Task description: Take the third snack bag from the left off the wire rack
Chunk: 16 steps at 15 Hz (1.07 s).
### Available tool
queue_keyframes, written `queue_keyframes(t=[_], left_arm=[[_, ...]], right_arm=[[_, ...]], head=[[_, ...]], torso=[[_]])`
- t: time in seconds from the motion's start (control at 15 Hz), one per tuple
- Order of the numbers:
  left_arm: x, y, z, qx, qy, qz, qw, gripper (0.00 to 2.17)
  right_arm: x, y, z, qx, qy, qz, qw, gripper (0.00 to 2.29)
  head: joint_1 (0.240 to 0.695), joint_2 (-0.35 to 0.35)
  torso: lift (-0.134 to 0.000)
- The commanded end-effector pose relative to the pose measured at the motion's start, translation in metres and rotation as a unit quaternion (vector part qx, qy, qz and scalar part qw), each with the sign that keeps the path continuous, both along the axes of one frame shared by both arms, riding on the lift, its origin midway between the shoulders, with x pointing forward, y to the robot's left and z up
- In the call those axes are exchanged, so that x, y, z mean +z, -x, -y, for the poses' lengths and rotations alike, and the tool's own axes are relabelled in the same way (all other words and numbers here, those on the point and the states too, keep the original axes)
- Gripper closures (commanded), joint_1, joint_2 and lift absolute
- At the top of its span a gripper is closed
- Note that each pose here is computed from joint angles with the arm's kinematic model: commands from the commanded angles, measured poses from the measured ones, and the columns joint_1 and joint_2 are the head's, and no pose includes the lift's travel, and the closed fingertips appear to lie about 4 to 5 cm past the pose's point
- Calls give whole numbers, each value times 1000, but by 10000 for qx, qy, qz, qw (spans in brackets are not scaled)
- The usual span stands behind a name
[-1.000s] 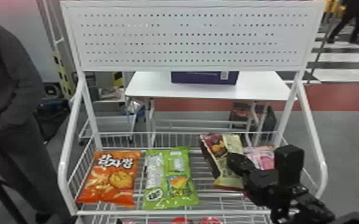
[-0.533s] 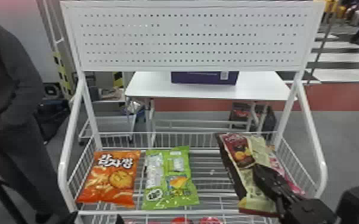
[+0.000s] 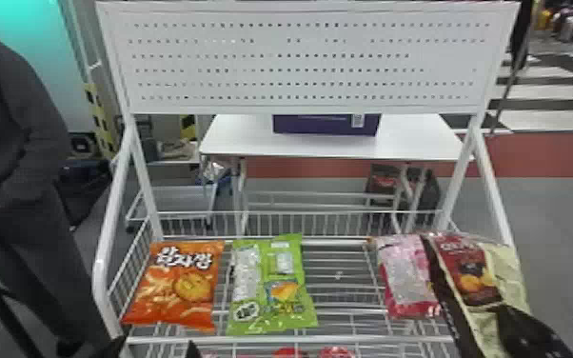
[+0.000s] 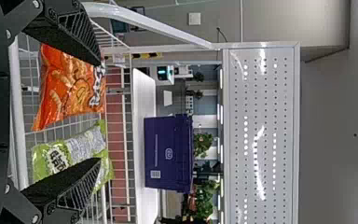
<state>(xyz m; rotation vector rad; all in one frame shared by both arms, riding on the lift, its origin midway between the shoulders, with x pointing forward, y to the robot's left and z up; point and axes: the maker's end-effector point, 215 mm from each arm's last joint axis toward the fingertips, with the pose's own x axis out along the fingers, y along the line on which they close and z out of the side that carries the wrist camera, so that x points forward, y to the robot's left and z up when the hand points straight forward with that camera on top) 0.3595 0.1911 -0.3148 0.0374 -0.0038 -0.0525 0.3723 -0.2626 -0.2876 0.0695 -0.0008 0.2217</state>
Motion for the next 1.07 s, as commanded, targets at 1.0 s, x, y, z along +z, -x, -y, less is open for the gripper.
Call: queue_keyframes(t=[1.0], left_arm=[[4,-1,-7,63,-17,57,10000,167]], right_arm=[[-9,21,38,-235,206,-158,9994,2216]], head=[[499,0]], torso=[[0]])
